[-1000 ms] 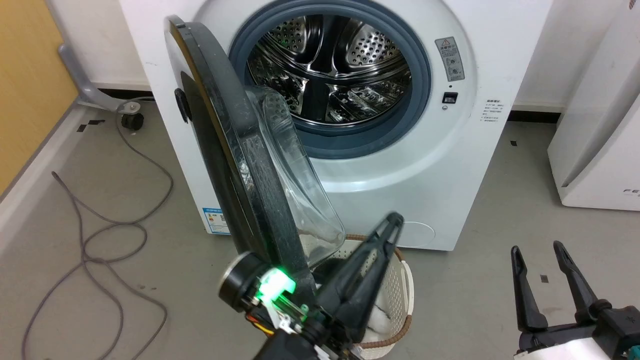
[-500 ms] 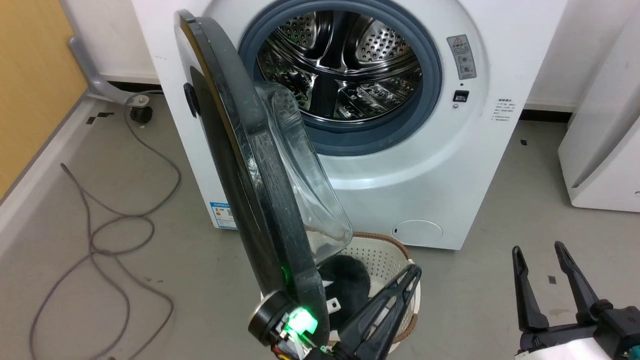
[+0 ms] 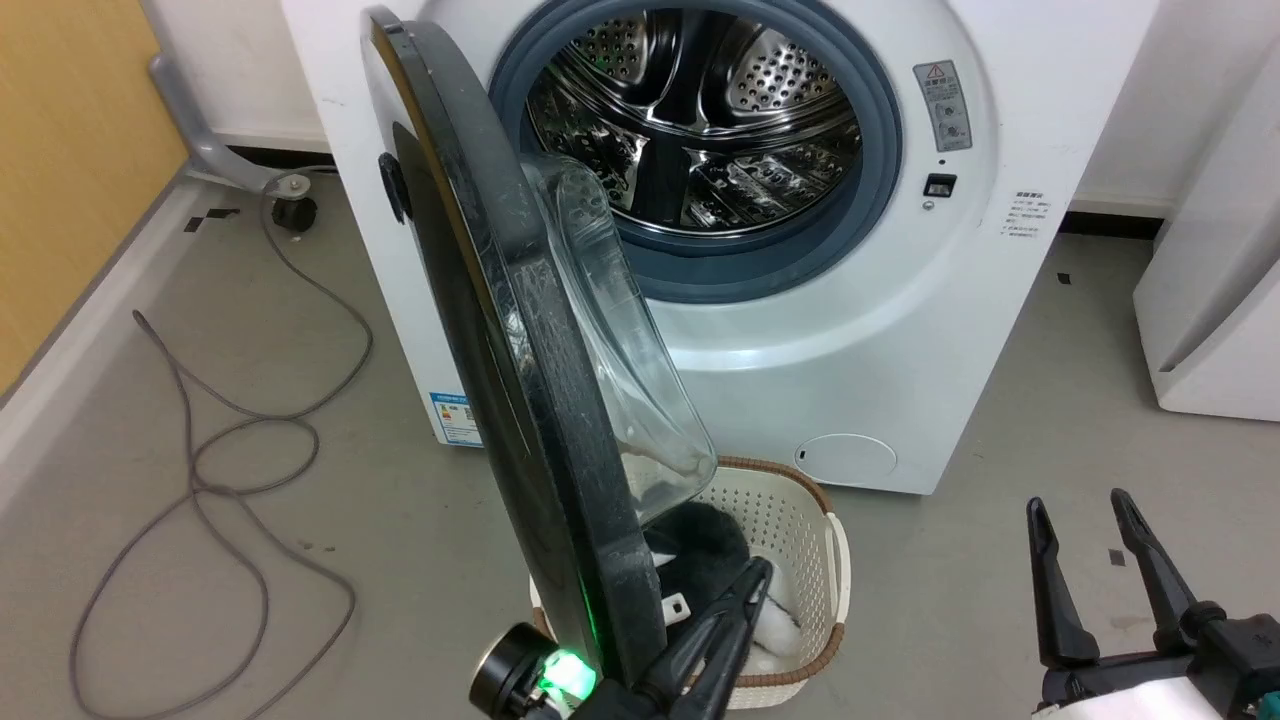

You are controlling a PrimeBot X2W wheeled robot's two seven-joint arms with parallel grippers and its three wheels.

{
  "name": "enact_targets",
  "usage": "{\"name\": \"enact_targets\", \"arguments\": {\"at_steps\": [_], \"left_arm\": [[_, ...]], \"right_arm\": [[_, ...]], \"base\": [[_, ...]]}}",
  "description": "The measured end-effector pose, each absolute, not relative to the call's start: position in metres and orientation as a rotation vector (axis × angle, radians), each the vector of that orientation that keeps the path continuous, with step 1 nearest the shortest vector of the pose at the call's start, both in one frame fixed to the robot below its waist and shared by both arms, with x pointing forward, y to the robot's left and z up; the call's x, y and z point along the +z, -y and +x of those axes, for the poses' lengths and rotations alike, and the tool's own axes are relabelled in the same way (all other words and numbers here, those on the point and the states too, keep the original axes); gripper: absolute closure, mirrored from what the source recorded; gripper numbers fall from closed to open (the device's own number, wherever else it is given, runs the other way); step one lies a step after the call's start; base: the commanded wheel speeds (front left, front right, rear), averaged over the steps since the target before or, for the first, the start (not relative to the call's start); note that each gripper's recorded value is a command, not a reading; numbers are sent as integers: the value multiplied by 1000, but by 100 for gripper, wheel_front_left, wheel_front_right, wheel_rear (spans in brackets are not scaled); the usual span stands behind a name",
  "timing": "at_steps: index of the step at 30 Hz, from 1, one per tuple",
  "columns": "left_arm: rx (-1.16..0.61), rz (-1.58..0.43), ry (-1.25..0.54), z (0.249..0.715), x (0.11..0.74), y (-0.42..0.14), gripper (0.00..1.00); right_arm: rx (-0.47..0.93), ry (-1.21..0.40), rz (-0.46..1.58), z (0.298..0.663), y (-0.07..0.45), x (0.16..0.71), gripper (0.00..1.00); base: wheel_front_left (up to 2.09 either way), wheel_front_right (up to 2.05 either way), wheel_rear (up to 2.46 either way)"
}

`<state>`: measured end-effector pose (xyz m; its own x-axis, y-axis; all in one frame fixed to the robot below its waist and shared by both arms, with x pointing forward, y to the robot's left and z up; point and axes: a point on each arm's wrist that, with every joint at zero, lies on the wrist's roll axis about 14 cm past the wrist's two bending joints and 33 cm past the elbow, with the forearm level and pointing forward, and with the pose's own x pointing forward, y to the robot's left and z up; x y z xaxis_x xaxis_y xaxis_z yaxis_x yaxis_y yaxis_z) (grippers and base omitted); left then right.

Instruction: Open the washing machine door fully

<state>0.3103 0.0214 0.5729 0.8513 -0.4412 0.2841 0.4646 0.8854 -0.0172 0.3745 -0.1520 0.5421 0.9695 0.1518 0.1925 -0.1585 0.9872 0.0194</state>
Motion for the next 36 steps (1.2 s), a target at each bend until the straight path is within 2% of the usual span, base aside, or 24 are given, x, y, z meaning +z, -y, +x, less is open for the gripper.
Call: {"name": "enact_targets", "arguments": {"at_steps": [12,36], "left_arm": [[-344,-65,213,316,551,-58,100],[-87,-46,192,295,543,-128,100]], "right_arm": [[186,180,38,381,142,538,0],[353,160,63,401,82,533,0]], "base": [[0,0,0],[0,0,0]]}}
